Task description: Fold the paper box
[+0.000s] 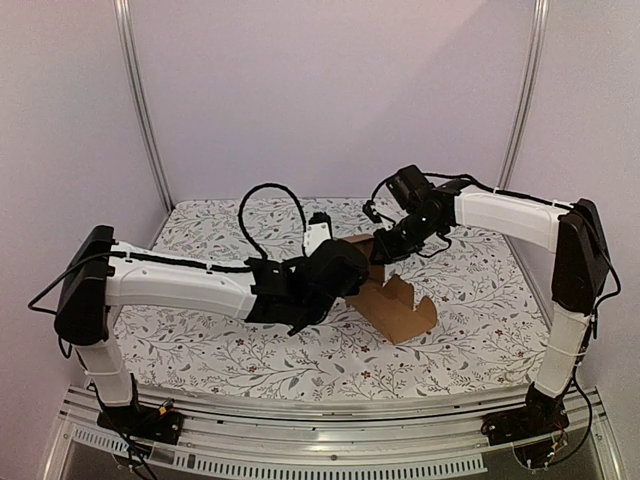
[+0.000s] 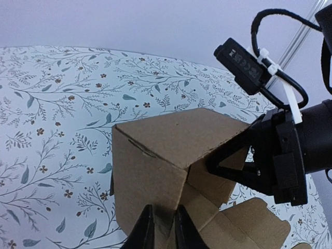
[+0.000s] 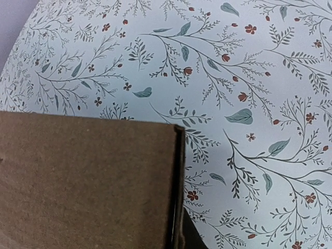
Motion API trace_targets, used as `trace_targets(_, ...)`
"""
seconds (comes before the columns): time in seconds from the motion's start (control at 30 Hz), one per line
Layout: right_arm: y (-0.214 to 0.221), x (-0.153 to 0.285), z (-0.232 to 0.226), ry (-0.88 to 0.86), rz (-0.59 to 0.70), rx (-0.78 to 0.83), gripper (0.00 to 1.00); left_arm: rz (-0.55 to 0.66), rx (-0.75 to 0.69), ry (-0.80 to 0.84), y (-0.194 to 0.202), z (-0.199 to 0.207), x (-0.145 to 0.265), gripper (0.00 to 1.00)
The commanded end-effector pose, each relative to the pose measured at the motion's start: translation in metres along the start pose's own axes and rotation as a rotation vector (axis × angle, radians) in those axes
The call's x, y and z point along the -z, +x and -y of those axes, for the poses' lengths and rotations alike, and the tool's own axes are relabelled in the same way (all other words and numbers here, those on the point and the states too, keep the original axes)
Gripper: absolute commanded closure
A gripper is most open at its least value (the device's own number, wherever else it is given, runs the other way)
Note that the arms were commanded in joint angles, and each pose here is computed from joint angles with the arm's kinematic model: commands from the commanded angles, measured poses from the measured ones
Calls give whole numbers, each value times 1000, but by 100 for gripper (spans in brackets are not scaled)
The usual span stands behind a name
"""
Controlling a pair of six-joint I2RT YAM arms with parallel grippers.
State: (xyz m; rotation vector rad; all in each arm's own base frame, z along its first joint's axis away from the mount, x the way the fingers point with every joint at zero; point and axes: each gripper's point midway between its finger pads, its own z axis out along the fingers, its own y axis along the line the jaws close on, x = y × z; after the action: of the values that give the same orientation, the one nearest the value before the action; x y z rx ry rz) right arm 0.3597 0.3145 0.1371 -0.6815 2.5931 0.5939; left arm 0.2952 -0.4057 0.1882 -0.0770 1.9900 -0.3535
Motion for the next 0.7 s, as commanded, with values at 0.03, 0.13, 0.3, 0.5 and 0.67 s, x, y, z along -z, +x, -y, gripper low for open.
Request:
trace_targets(0.03, -19, 6, 18, 128, 66, -20, 90, -9, 61, 73, -5, 21, 8, 79)
trace_targets(0.13, -21, 8, 17, 127, 70, 4, 93, -14, 56, 92, -9, 20, 17, 74)
trace_targets(0.3, -17, 11, 15, 91, 54, 75, 95, -44, 28, 161, -19, 11, 43, 62)
trace_targets(0.5, 5, 13, 1, -43, -15, 204, 95, -15, -62, 128, -28, -49, 69, 37)
trace_targets(0.67, 20, 31, -34, -240, -27, 277, 93, -139, -38, 117, -6, -114, 33, 32)
